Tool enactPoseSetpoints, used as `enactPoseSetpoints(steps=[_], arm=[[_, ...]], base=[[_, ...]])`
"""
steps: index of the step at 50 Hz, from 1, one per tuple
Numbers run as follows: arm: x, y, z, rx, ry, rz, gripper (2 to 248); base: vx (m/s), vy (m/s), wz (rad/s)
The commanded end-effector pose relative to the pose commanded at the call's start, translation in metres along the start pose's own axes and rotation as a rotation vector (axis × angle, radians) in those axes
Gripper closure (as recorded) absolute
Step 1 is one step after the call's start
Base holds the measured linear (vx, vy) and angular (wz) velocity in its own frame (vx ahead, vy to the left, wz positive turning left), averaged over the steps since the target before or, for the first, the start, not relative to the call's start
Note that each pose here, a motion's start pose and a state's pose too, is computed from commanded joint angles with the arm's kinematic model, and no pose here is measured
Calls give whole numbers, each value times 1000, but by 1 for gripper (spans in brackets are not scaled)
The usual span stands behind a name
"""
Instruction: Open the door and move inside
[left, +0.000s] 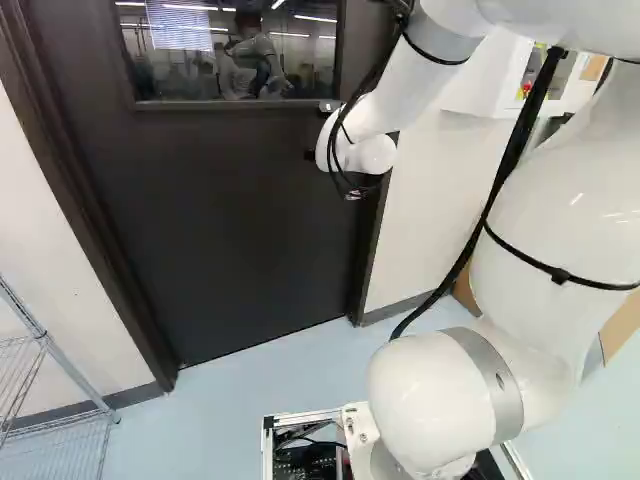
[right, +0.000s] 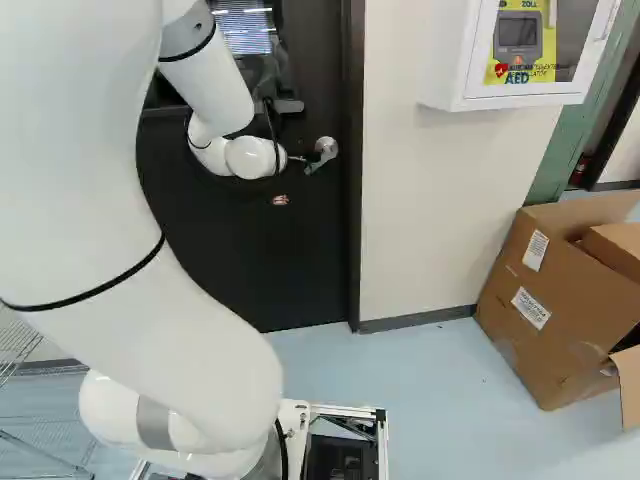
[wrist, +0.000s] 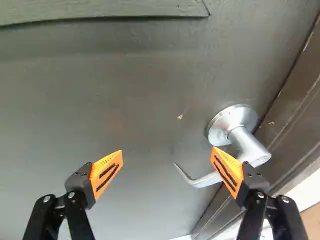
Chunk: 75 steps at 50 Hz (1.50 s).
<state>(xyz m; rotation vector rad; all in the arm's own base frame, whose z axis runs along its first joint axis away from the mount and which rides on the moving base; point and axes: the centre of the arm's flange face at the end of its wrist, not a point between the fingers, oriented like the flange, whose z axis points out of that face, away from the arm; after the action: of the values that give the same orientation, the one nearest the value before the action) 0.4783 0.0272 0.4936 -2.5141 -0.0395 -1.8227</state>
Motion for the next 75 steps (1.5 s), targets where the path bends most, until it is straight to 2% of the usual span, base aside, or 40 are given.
enactPoseSetpoints(steps=[45,56,63,75], arm=[[-44,1,22,-2,-101,-1,3],[-48,1,24,-4,-109,1,3],[-48,3,25,-26,-110,32,3],[-45,6,36,-90,-107,126,3]], base=[[0,0,0],[0,0,0],[0,0,0],[0,0,0]])
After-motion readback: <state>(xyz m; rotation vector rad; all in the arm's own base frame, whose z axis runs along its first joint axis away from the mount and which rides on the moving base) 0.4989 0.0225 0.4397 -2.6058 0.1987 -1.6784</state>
